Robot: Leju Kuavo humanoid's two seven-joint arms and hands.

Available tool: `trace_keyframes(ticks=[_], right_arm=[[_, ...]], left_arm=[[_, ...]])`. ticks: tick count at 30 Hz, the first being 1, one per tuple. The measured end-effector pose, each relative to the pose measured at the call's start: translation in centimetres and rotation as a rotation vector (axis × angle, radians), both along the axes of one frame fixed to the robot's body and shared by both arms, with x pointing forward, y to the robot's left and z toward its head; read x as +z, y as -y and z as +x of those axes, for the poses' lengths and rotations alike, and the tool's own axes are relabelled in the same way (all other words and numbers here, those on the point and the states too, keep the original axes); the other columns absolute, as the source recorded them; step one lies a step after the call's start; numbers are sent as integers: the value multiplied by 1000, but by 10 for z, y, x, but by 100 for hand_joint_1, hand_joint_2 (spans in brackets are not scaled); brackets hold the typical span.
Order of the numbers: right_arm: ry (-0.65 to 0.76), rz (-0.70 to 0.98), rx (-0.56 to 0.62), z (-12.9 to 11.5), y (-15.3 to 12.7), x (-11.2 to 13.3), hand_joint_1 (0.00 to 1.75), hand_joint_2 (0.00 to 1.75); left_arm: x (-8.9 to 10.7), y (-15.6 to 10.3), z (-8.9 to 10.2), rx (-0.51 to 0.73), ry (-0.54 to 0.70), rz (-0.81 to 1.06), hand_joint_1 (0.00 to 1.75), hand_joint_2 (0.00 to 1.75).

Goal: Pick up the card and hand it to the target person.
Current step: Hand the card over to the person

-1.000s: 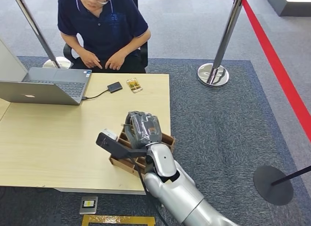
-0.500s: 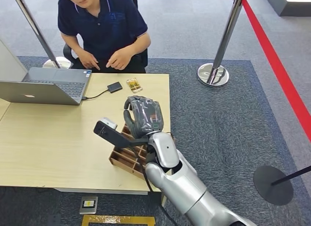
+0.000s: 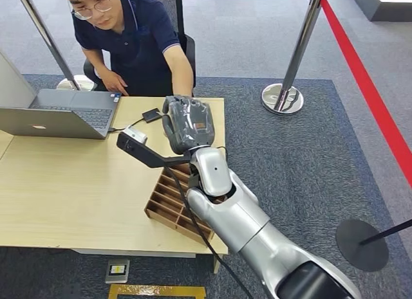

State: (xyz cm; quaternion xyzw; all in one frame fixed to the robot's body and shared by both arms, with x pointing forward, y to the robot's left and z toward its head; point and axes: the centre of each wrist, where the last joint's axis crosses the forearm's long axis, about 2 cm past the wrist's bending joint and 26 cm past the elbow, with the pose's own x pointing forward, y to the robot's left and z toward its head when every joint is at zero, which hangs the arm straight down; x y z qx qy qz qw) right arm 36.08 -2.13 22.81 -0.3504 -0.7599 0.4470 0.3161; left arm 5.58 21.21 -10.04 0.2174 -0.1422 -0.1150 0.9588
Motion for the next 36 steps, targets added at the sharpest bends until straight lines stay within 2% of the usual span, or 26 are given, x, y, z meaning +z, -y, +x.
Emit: trace_keyframes(ticks=[1,3,6,7,8,10,12,15,19,23,32,36], right_arm=[[1,-5,-4,2,-1,1,130,175],[-4,-14,-13,4,-2,3,112,175],[-23,-29,-29,6,-4,2,31,175],[-31,-36,-33,6,-5,1,10,175],[-39,-44,-35,6,-5,-1,1,175],[-53,-61,-37,6,-6,-4,14,175],[-71,-74,-38,5,-7,-8,18,175],[-95,-92,-38,4,-8,-13,0,175],[-108,-120,-43,3,-9,-18,0,175],[-116,-134,-48,2,-9,-23,0,0],[-56,-91,-38,3,-5,-26,0,0],[-2,-53,-56,7,6,-29,0,0]], left_arm=[[0,0,0,1,-2,1,0,0],[0,0,0,2,-3,1,0,0],[0,0,0,3,-2,1,0,0],[0,0,0,3,-2,1,0,0],[0,0,0,4,-3,0,0,0],[0,0,0,5,-4,1,0,0],[0,0,0,8,-9,2,0,0],[0,0,0,11,-13,3,0,0],[0,0,0,9,-7,1,0,0],[0,0,0,9,-1,-1,0,0],[0,1,0,20,-4,-5,0,0],[0,2,0,29,-4,1,0,0]])
